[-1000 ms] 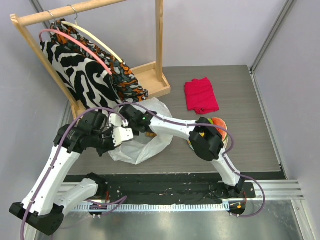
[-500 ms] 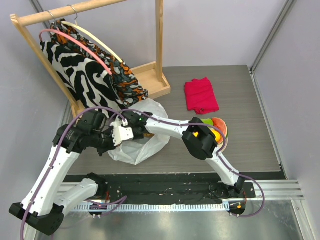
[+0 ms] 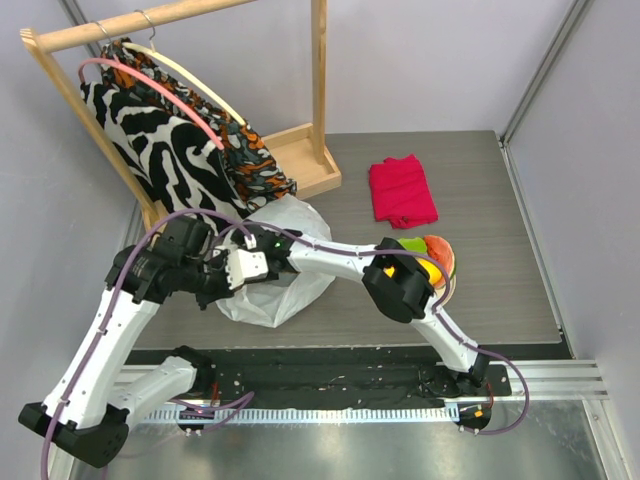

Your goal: Take the fake fruits out of the plastic bag

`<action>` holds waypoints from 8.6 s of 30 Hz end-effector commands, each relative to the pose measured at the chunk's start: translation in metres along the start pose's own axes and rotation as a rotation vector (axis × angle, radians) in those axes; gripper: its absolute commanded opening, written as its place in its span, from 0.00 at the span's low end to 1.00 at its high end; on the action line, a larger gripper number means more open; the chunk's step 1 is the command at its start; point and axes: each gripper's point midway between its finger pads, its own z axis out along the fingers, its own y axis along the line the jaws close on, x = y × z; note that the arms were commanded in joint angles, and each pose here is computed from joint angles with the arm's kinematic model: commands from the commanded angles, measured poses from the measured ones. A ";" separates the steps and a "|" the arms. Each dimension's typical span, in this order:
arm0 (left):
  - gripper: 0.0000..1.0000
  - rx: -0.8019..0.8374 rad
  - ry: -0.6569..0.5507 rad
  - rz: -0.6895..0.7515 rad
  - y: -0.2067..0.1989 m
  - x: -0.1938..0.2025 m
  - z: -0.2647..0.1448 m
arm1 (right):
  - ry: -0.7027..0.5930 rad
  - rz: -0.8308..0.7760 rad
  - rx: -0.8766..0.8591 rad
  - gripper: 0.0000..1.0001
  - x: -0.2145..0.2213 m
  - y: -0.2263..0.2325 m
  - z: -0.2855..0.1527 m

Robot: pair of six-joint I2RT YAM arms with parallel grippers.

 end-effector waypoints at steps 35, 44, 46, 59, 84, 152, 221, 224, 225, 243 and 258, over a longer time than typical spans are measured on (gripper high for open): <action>0.00 0.099 -0.145 -0.128 -0.040 -0.033 -0.042 | -0.249 0.568 -0.247 0.46 -0.048 0.014 -0.114; 0.00 0.125 -0.115 -0.136 -0.034 -0.038 -0.044 | -0.352 0.847 -0.476 0.78 -0.104 0.032 -0.080; 0.00 0.116 -0.117 -0.138 -0.029 -0.042 -0.043 | -0.343 0.870 -0.495 0.89 -0.105 0.039 -0.075; 0.00 0.171 -0.135 -0.169 -0.025 -0.052 -0.031 | -0.337 0.917 -0.481 1.00 -0.116 0.053 -0.024; 0.00 -0.045 -0.016 -0.133 -0.016 0.003 -0.024 | -0.282 0.731 -0.224 0.13 -0.035 -0.013 -0.092; 0.00 0.117 0.154 0.134 -0.011 0.003 0.003 | -0.185 1.204 -0.095 0.38 0.169 0.024 -0.202; 0.00 0.150 -0.174 -0.227 -0.034 -0.027 -0.011 | -0.303 -0.119 0.079 0.45 -0.017 0.015 -0.111; 0.00 0.157 -0.126 -0.140 -0.043 -0.009 -0.011 | -0.311 -0.124 0.075 0.48 -0.023 0.017 -0.110; 0.00 0.139 -0.106 -0.118 -0.045 -0.002 -0.014 | -0.317 -0.128 0.072 0.48 -0.026 0.018 -0.109; 0.00 0.157 -0.074 0.155 -0.082 0.037 -0.022 | -0.217 -0.205 0.095 0.78 -0.050 0.023 -0.062; 0.00 0.154 -0.216 0.153 -0.098 0.014 -0.036 | -0.177 -0.328 0.099 0.92 -0.080 0.026 -0.002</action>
